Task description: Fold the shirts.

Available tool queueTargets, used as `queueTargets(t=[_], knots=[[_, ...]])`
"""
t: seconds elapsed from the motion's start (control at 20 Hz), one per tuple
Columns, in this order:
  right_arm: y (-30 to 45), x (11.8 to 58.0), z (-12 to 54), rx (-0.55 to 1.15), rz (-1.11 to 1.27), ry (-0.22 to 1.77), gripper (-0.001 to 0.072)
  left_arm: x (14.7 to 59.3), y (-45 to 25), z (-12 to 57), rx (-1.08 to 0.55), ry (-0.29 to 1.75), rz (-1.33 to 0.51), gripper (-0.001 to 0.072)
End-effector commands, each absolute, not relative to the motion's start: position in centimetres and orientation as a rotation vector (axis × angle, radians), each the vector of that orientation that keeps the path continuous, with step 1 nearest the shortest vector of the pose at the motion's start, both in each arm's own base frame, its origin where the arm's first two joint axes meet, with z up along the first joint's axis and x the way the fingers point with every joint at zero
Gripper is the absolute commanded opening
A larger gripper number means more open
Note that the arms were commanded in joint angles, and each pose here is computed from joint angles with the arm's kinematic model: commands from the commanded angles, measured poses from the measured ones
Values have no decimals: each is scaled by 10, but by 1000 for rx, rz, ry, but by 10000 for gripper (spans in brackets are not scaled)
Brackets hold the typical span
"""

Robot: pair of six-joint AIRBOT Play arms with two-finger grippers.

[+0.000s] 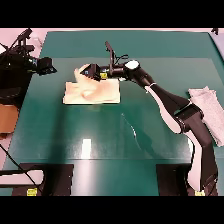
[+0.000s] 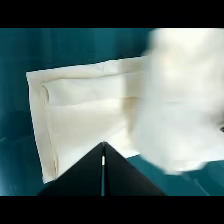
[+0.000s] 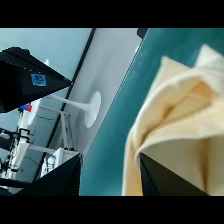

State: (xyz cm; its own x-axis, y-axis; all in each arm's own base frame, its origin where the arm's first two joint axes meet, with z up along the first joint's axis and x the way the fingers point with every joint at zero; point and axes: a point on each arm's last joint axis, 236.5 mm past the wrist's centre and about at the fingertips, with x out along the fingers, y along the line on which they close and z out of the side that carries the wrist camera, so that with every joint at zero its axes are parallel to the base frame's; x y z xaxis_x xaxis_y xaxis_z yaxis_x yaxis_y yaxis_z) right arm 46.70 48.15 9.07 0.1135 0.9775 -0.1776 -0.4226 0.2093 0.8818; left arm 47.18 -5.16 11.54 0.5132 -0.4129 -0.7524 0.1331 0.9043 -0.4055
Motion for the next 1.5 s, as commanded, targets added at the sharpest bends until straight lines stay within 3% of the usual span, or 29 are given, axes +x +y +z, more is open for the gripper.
queueTargets(t=[0.0,0.2,0.35,0.45,0.5,0.55,0.7,0.8,0.95,1.0,1.45], knots=[[486,456,109,842,1268,917,421,472,-51,116,-311,979,-337,28],[473,461,131,891,1317,862,420,470,-51,115,-301,984,-343,29],[421,480,135,815,1275,890,431,468,-50,113,-284,994,-343,28],[363,491,106,682,1133,1024,459,469,-50,113,-285,993,-343,28],[329,494,86,630,1042,1103,517,469,-50,113,-288,992,-344,28],[297,497,72,622,971,1148,531,469,-51,114,-290,991,-346,28],[238,501,31,734,831,1230,532,469,-52,114,-295,990,-349,28],[223,498,-4,797,752,1279,628,469,-53,115,-299,987,-352,28],[233,487,-41,816,759,1352,641,472,-52,116,-299,973,-346,28],[242,487,-49,821,770,1367,682,473,-52,117,-300,972,-345,28],[354,489,-62,838,935,1384,682,470,-53,116,-300,982,-351,29]])
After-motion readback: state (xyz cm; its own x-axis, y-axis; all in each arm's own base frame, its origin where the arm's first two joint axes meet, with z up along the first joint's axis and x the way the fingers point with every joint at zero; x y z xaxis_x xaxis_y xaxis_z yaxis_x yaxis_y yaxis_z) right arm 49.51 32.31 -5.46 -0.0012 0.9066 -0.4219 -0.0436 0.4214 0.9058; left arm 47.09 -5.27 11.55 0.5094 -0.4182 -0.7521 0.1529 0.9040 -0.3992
